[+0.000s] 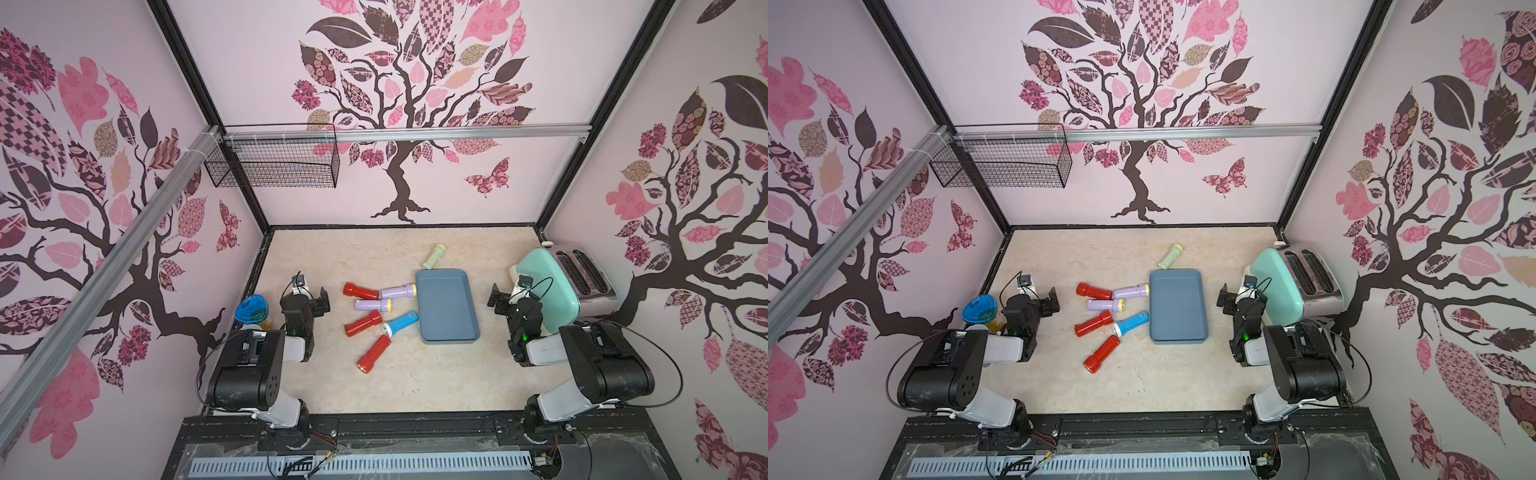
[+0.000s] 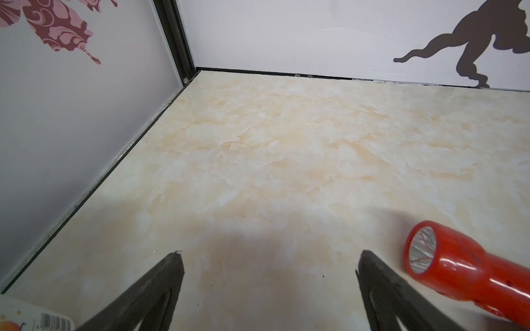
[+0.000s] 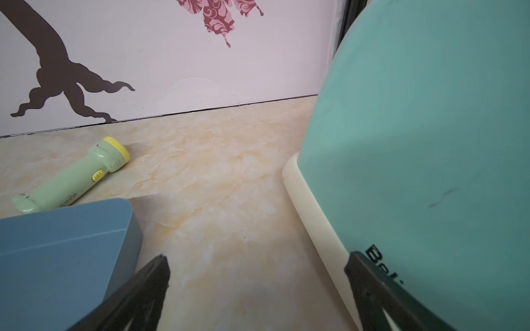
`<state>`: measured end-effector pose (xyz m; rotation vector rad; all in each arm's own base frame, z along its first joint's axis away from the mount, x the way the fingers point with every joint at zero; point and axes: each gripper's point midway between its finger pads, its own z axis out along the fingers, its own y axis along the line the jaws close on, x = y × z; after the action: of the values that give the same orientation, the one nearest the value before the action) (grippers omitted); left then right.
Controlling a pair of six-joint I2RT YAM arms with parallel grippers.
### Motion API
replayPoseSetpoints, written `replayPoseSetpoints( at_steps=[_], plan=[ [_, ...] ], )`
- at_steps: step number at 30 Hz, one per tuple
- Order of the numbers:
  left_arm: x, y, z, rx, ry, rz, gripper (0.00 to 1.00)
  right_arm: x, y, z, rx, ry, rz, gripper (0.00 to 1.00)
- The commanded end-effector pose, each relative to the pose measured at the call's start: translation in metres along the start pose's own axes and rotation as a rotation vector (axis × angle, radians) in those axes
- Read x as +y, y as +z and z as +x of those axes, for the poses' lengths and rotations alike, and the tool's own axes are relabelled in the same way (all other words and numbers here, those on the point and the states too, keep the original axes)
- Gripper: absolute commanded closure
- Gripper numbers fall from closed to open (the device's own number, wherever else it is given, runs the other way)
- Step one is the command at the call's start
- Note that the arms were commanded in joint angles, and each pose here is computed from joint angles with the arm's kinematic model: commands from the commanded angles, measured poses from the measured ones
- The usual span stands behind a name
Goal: Put the flashlights into the storage boxes
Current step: Pick up the flashlight from the center of the board.
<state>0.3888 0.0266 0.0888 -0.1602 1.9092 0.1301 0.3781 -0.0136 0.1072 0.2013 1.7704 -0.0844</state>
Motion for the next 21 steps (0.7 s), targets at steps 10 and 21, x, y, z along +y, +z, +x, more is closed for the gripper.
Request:
replayPoseSetpoints(
  at_steps=[10,21],
  plan=[
    [0.0021,0.005,-0.0159,-0.044,-0.001,-0.012,0.02,0.0041,0.0051,-0.0057,-0.011,0.005,-0.032,0.0],
    [0.002,0.005,-0.0159,-0.044,-0.001,-0.011,0.02,0.0055,0.005,-0.0061,-0.012,0.003,-0.036,0.0]
  ],
)
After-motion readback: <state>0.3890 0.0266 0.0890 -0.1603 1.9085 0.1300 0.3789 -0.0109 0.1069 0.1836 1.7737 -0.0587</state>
